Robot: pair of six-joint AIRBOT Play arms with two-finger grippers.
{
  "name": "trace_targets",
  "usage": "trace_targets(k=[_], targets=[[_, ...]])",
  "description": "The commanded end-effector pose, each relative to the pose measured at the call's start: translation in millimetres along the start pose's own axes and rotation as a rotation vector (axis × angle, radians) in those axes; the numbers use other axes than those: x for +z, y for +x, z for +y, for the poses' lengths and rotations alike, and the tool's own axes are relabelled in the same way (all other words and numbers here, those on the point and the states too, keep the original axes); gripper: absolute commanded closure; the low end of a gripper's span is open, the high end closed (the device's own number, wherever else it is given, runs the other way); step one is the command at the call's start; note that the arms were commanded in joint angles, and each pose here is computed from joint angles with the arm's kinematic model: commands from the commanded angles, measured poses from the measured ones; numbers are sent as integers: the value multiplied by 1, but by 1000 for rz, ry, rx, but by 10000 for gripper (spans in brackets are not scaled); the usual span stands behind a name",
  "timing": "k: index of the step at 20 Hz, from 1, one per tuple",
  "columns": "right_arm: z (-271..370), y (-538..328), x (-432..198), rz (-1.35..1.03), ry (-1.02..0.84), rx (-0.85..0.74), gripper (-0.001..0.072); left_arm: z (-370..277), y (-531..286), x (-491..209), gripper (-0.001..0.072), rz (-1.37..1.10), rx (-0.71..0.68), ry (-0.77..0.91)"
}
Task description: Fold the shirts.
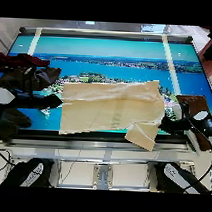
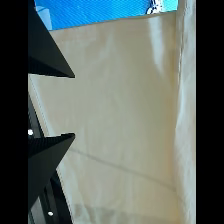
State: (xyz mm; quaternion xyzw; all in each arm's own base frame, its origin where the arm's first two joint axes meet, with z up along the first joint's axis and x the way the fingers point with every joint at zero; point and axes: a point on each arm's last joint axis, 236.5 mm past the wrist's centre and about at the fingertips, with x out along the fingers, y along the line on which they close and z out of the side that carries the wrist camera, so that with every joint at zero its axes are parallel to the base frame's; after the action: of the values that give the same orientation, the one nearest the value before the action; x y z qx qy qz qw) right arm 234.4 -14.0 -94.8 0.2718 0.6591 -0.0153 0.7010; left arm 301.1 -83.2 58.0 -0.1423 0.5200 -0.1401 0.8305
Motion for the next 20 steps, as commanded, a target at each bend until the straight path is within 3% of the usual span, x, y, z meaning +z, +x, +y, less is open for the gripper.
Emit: trace_targets(k=[1,9,10,11,12,18,20], targets=[[-1,12,-3,-6,36,15,426,0,0,0,293,-2,0,0],[13,17,-49,185,9,89,440,0,0,0,293,-1,0,0],[13,17,-47,175,11,88,486,0,0,0,293,-1,0,0],[13,18,-45,167,12,88,633,0,0,0,293,0,0,0],[13,18,-43,160,13,86,679,0,0,0,292,1,0,0],[12,17,-45,165,10,85,680,1,0,-2,293,5,4,-5],[14,16,-50,185,-4,91,680,19,11,-9,293,9,61,-92]])
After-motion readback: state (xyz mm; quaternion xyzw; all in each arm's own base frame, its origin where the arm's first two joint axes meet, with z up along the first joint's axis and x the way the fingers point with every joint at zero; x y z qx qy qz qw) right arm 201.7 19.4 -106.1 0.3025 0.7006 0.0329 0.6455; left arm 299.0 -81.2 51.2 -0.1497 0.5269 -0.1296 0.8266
